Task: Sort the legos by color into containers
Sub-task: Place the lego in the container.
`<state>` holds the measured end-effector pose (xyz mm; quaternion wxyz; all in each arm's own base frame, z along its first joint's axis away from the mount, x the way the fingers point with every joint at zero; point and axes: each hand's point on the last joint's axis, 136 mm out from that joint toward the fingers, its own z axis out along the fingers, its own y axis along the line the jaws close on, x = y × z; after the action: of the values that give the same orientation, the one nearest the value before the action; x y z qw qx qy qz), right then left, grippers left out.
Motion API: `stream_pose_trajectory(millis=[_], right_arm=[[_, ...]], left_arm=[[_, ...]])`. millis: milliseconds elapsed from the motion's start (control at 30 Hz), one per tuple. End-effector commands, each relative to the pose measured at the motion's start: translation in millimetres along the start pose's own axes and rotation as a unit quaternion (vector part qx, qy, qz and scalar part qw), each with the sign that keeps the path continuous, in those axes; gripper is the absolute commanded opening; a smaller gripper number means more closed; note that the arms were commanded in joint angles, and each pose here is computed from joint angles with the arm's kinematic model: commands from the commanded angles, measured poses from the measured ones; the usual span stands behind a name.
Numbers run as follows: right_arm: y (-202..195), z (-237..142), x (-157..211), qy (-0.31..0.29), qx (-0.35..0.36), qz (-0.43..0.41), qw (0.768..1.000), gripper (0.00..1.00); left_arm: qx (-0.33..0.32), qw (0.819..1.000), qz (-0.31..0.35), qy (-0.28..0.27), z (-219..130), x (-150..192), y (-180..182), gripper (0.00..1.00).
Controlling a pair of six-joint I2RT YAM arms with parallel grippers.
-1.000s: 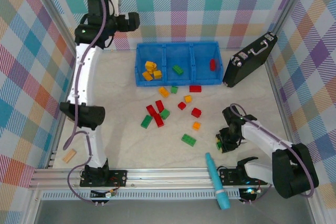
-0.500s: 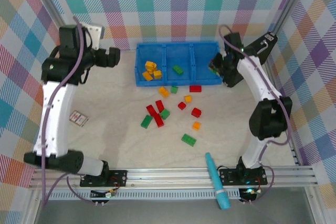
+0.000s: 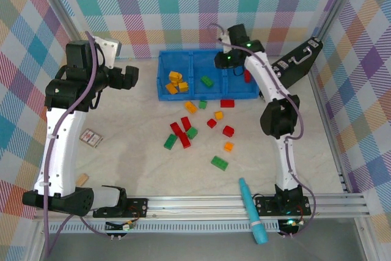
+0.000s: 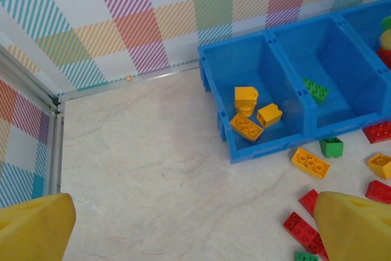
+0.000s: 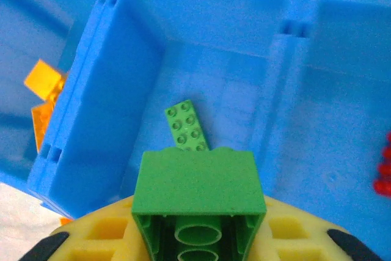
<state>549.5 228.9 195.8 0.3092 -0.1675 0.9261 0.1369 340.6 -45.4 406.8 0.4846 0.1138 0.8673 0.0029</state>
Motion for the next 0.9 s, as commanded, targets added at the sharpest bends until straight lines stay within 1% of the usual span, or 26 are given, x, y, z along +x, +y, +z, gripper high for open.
stream_pose_trajectory(millis=[0,100,233,400,533,700,767,867], right_arm=[[13.6,4.5,-15.4,-0.026,0.002,-0.122,0.992,0.22],[18.1,20.7,-2.4,-0.005,0.001,-0.165,0.986,0.24],[15.0,38.1,11.9,0.022,0.024,-0.204,0.978,0.25],[29.8,61.3,27.3,0.041,0.039,-0.240,0.969,0.32],[34.8,74.2,33.3,0.050,0.042,-0.247,0.967,0.37],[36.4,75.2,35.9,0.054,0.038,-0.247,0.967,0.45],[37.4,68.9,32.7,0.050,0.038,-0.245,0.967,0.48],[43.7,50.0,22.5,0.036,0.033,-0.241,0.969,0.55]], left_arm=[[0.013,1.000,-0.001,-0.017,-6.9,-8.2,-1.3,1.00],[0.025,0.999,-0.004,-0.020,-7.0,-9.4,-5.6,1.00],[0.030,0.999,-0.006,-0.023,-6.2,-12.0,-7.1,1.00],[0.040,0.999,-0.010,-0.023,-3.4,-13.8,-10.0,1.00],[0.047,0.999,-0.012,-0.023,-2.2,-14.5,-12.4,1.00],[0.040,0.999,-0.011,-0.031,-6.0,-21.0,-9.3,1.00],[0.043,0.998,-0.011,-0.038,-8.2,-26.9,-10.0,1.00],[0.052,0.998,-0.012,-0.046,-11.2,-33.6,-12.3,1.00]])
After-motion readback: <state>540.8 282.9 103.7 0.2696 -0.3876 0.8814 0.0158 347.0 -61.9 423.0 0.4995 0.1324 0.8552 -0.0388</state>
